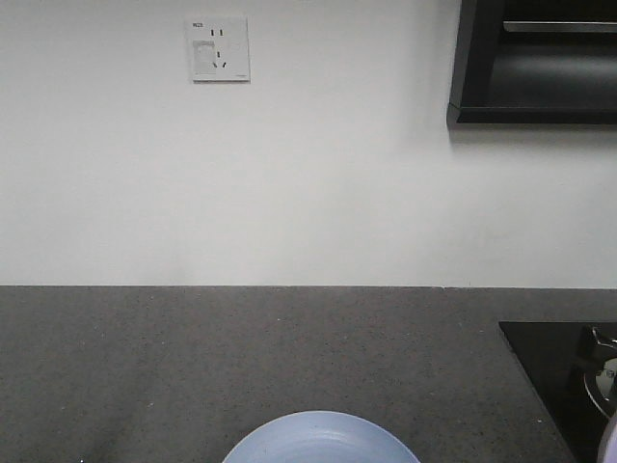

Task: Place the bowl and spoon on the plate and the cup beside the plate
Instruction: 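Lower the lilac bowl onto the plate with the right gripper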

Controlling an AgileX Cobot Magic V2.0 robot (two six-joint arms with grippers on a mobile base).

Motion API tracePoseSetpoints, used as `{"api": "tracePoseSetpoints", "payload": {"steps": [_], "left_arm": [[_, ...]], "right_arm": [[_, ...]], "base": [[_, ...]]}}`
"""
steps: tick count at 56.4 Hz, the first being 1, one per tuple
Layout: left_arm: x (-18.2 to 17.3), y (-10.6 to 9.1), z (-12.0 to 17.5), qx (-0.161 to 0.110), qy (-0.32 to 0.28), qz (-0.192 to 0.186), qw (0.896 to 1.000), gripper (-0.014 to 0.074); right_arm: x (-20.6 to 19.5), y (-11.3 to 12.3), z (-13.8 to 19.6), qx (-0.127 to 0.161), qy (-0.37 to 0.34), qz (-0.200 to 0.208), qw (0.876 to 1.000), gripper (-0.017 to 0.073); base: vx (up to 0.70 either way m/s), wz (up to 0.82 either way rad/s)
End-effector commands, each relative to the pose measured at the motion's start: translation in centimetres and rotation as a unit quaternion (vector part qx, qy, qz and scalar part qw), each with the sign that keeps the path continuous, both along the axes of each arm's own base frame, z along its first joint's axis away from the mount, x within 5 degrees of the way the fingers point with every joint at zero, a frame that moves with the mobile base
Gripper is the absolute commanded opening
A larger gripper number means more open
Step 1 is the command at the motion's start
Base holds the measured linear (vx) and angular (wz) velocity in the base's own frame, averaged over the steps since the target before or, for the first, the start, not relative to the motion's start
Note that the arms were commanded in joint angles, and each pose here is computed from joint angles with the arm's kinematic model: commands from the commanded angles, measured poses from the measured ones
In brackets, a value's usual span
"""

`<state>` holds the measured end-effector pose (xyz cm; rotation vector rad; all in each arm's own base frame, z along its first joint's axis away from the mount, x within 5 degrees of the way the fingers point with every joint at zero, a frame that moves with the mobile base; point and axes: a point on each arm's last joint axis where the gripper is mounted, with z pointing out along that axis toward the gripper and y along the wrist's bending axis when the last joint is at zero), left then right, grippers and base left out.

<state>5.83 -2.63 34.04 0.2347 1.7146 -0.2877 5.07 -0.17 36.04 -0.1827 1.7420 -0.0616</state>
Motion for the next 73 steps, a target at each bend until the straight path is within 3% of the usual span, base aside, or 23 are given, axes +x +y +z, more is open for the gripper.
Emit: {"api": "tracePoseSetpoints", "payload": {"steps": [1, 40, 53, 60, 73], "left_arm": [[0.1, 0.1, 1.4, -0.022, -0.037, 0.007, 0.999, 0.0], [0.1, 0.1, 1.4, -0.023, -0.039, 0.007, 0.999, 0.0003], [0.1, 0.1, 1.4, -0.022, -0.038, 0.007, 0.999, 0.0003], [0.1, 0.1, 1.4, -0.022, -0.037, 0.007, 0.999, 0.0003], [0.0, 0.0, 1.2, -0.019, -0.027, 0.002, 0.999, 0.0003]], "right_arm": [[0.1, 0.1, 1.5, -0.006, -0.05, 0.006, 0.999, -0.0008], [0.1, 0.2, 1.8, 0.005, -0.065, 0.013, 0.998, -0.0008], [3.0, 1.0, 0.9, -0.003, 0.053, 0.024, 0.998, -0.0008], [6.4, 3.3, 0.6, -0.018, 0.139, 0.081, 0.987, -0.0008], [13.1, 10.3, -0.4, -0.077, 0.245, 0.177, 0.95, -0.0008]], "base": [[0.0, 0.0], [0.0, 0.0], [0.0, 0.0], [0.0, 0.0], [0.0, 0.0]]}}
